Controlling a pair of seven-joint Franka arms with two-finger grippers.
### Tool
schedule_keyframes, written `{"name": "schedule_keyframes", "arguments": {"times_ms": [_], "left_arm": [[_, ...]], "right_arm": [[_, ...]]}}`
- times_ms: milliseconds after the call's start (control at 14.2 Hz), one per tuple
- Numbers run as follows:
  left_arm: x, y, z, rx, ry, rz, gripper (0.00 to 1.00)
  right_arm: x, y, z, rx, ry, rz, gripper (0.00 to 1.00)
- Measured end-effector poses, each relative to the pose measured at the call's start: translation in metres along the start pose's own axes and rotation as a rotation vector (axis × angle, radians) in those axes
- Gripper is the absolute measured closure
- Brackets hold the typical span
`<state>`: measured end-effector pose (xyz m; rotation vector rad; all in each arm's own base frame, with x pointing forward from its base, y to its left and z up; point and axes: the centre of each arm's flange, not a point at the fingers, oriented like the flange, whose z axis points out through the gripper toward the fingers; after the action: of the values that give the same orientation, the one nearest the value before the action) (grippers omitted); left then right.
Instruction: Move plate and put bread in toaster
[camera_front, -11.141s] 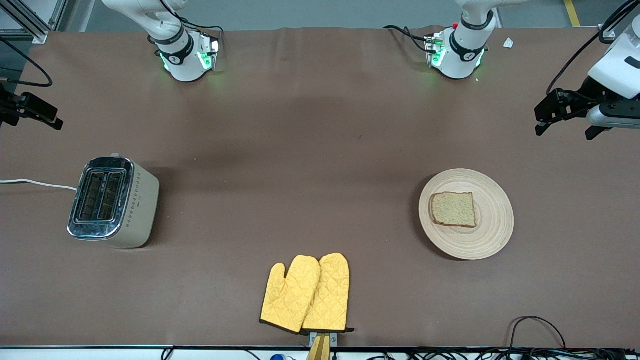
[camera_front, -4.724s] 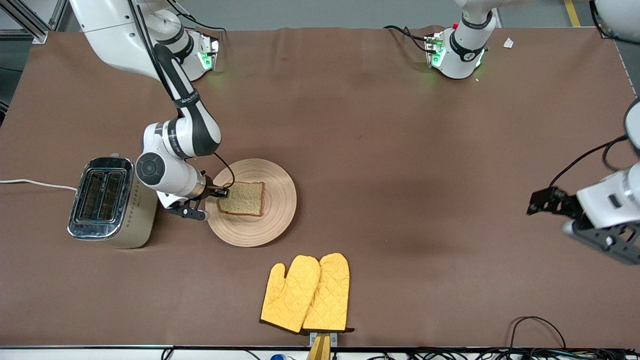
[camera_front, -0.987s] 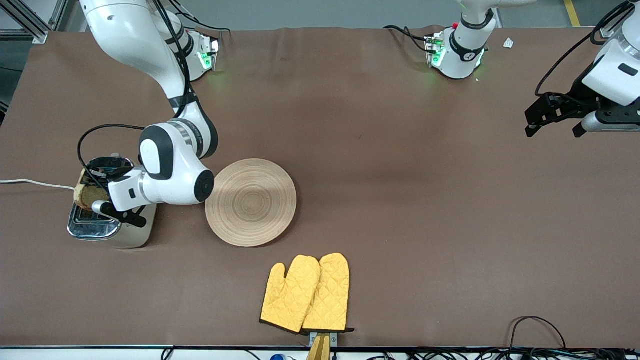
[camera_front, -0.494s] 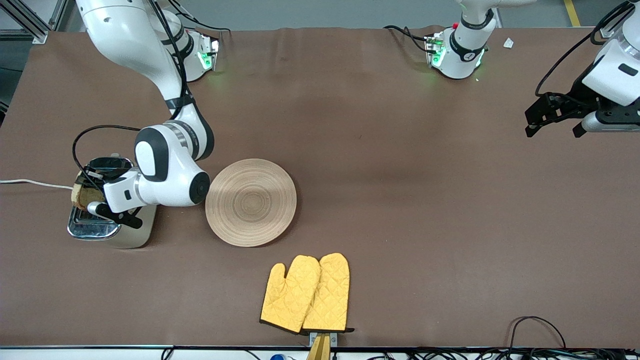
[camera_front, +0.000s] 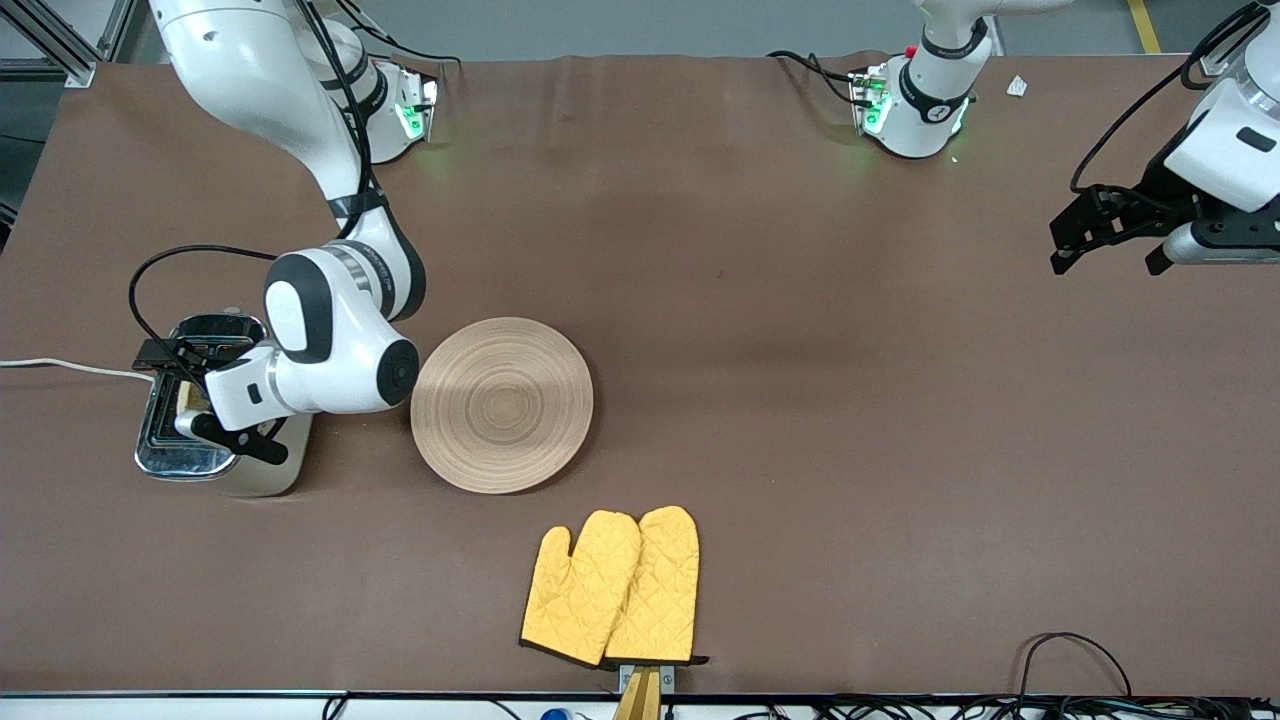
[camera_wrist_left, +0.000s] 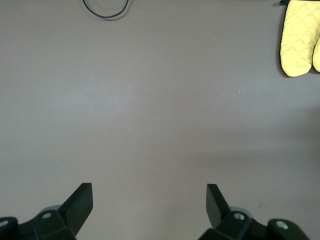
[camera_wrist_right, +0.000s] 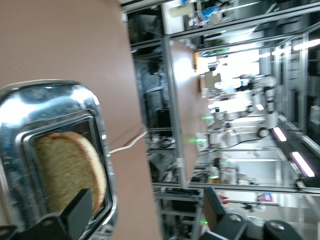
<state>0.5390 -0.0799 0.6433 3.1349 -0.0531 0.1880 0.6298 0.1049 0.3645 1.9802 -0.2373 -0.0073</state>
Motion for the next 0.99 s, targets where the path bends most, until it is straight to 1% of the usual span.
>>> {"name": "schedule_keyframes", "arguments": {"times_ms": [71,141,212,282,353,423,494,564,635,776,846,987], "left_arm": [[0.0,0.0,0.0,0.0,0.0,0.0,0.0],[0.0,0.0,0.0,0.0,-0.001,0.0,0.0],[0.0,0.0,0.0,0.0,-0.001,-0.001,0.0],[0.0,0.0,0.0,0.0,-0.001,0.0,0.0],[0.0,0.0,0.0,0.0,-0.001,-0.001,0.0],[0.0,0.0,0.0,0.0,-0.001,-0.001,0.0],[0.0,0.0,0.0,0.0,-0.001,0.0,0.0],[0.0,0.0,0.0,0.0,-0.001,-0.001,0.0],[0.0,0.0,0.0,0.0,-0.001,-0.001,0.0],[0.0,0.0,0.0,0.0,-0.002,-0.001,0.0],[0.0,0.0,0.001,0.0,-0.002,-0.001,0.0],[0.0,0.0,0.001,0.0,-0.002,-0.001,0.0]], "right_arm": [[0.004,0.011,0.001,0.129,-0.048,0.031,0.0],[0.011,0.033,0.006,0.28,-0.112,0.079,0.0],[0.017,0.062,0.015,0.421,-0.173,0.123,0.0],[0.023,0.097,0.026,0.56,-0.22,0.16,0.0],[0.027,0.135,0.039,0.692,-0.244,0.183,0.0],[0.027,0.169,0.053,0.817,-0.247,0.19,0.0],[0.023,0.197,0.065,0.922,-0.234,0.191,0.0],[0.015,0.217,0.074,1.001,-0.209,0.181,0.0],[0.005,0.23,0.077,1.049,-0.184,0.167,0.0],[-0.017,0.248,0.069,1.088,-0.147,0.136,0.0],[-0.029,0.258,0.062,1.098,-0.129,0.112,0.0],[-0.051,0.278,0.049,1.108,-0.115,0.069,0.0]]}}
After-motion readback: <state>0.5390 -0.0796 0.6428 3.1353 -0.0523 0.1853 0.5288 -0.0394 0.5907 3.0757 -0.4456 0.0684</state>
